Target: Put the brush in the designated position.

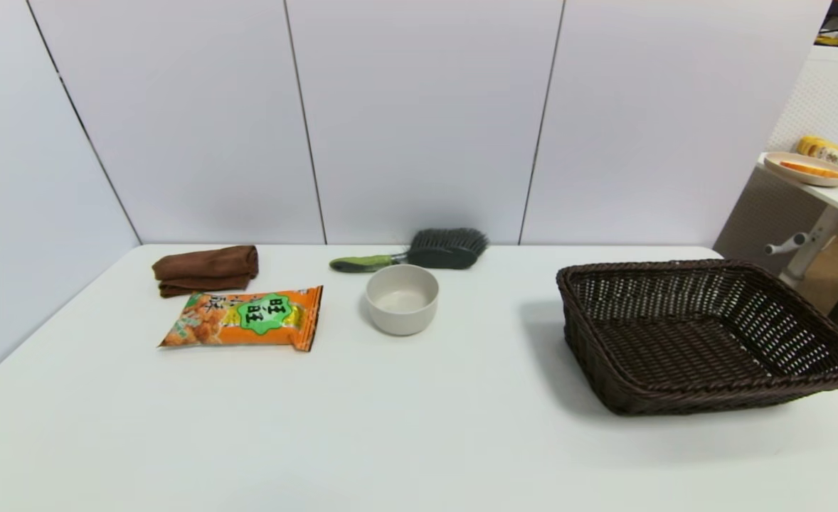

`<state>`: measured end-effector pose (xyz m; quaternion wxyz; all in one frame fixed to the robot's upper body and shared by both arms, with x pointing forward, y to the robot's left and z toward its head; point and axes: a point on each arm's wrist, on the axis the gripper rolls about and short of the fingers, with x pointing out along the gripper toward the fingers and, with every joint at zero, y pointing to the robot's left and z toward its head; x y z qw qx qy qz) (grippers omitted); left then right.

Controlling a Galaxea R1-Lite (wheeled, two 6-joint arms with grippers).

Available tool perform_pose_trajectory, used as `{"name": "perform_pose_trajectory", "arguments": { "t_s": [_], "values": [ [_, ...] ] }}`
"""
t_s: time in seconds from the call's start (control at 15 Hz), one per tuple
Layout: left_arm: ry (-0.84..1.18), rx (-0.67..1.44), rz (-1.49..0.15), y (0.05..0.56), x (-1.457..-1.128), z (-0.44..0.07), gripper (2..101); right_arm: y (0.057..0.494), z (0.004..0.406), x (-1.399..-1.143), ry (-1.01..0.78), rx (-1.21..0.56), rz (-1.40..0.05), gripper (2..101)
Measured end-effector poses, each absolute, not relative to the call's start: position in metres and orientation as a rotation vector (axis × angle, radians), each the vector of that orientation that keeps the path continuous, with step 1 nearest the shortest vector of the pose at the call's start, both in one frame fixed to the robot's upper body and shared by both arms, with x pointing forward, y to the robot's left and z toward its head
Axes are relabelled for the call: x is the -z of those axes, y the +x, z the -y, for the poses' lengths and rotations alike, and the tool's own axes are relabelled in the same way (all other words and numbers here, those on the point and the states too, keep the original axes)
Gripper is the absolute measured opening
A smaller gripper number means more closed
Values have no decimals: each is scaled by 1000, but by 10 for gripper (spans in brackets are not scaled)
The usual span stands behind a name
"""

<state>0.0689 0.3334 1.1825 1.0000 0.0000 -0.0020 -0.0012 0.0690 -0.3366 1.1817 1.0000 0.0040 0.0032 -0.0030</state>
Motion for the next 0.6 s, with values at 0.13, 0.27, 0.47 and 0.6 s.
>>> {"name": "perform_pose_trajectory", "arguments": {
  "t_s": [0.13, 0.27, 0.47, 0.6],
  "values": [
    [0, 3, 4, 69, -1182, -333, 972, 69, 337, -1182, 12, 6, -7, 973],
    [0, 2, 4, 69, -1182, -333, 973, 69, 337, -1182, 13, 6, -8, 973],
    [0, 3, 4, 69, -1182, -333, 975, 69, 337, -1182, 13, 6, -7, 973],
    [0, 2, 3, 69, -1182, -333, 977, 69, 337, -1182, 11, 6, -6, 973]
  ]
}}
